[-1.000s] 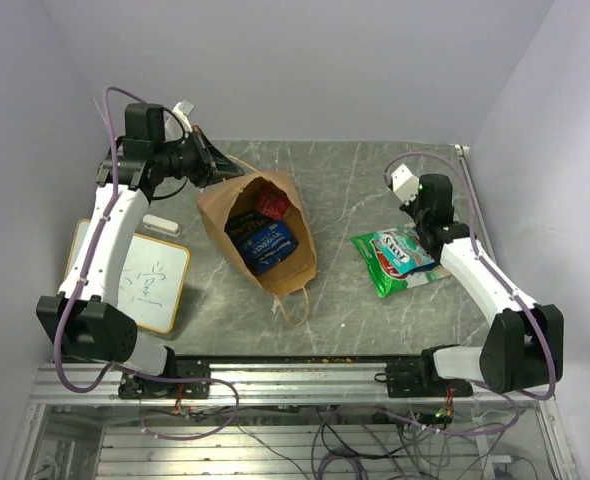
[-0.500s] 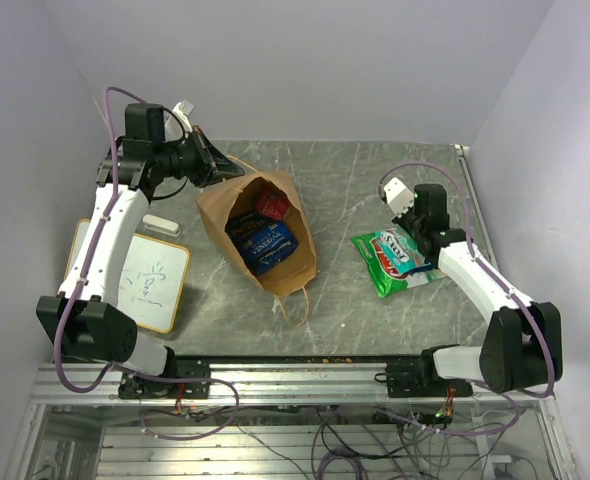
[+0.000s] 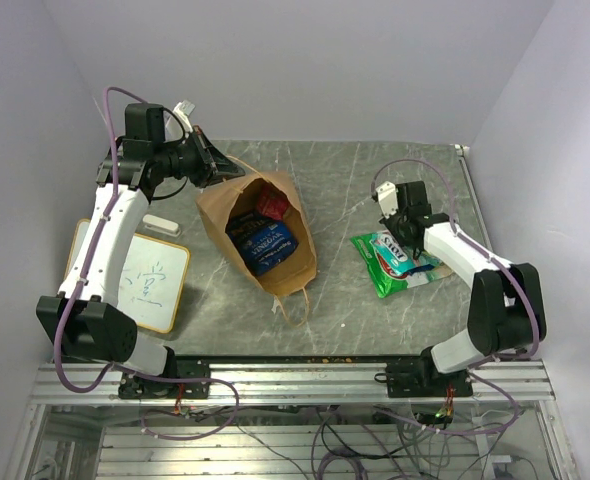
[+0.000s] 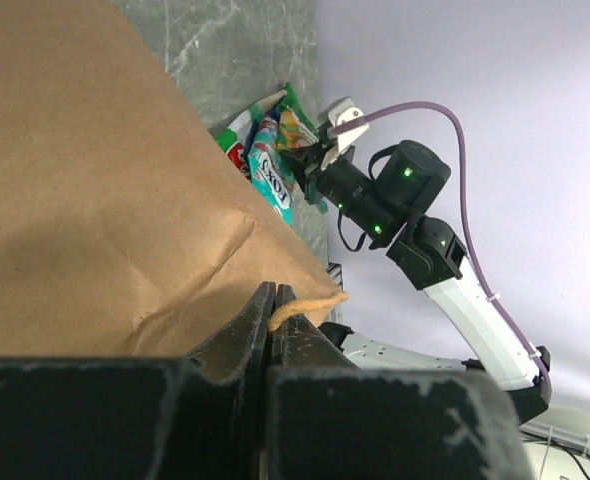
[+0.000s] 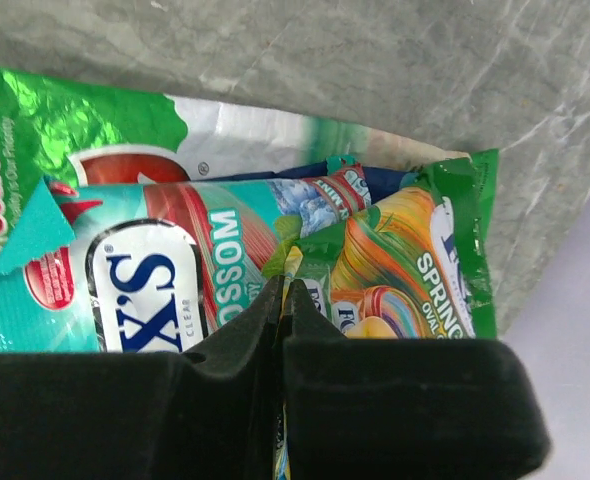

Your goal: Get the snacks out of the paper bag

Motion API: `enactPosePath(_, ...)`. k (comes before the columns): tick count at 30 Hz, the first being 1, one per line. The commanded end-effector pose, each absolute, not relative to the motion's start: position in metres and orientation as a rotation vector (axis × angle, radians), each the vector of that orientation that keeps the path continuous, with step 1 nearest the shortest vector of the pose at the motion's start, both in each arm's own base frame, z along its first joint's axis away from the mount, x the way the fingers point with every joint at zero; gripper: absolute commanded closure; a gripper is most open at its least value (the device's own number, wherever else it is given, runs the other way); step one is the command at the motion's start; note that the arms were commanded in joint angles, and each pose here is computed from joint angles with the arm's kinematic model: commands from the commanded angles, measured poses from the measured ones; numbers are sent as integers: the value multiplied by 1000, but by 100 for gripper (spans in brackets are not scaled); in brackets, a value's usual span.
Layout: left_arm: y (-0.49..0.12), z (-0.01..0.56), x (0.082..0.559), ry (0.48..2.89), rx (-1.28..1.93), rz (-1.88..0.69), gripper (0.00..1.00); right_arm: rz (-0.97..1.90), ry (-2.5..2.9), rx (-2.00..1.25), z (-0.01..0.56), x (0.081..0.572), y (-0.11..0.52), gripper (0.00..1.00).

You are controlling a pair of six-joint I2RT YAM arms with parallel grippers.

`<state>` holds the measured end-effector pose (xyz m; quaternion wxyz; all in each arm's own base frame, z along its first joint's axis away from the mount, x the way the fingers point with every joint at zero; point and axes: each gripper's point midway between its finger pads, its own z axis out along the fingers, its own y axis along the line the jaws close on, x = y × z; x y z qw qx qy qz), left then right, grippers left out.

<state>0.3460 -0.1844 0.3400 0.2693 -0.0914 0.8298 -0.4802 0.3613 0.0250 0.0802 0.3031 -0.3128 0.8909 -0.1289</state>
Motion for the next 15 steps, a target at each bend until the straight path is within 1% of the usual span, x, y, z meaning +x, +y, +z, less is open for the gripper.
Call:
enactPosePath(1,-181,347,344,2205,-214,-1295,93,-207,2433,-682,77,362,44,100)
enactPosePath(5,-181,346,343,2207,-216,-1295,93,-149,2446,-593,77,362,51,96)
enactPosePath(8,-181,346,343,2207,-216,-1296,93,-141,2455,-498,75,362,51,89)
enactPosePath(15,-181,345,342,2211,-214,-1298,93,-113,2484,-348,71,356,52,89)
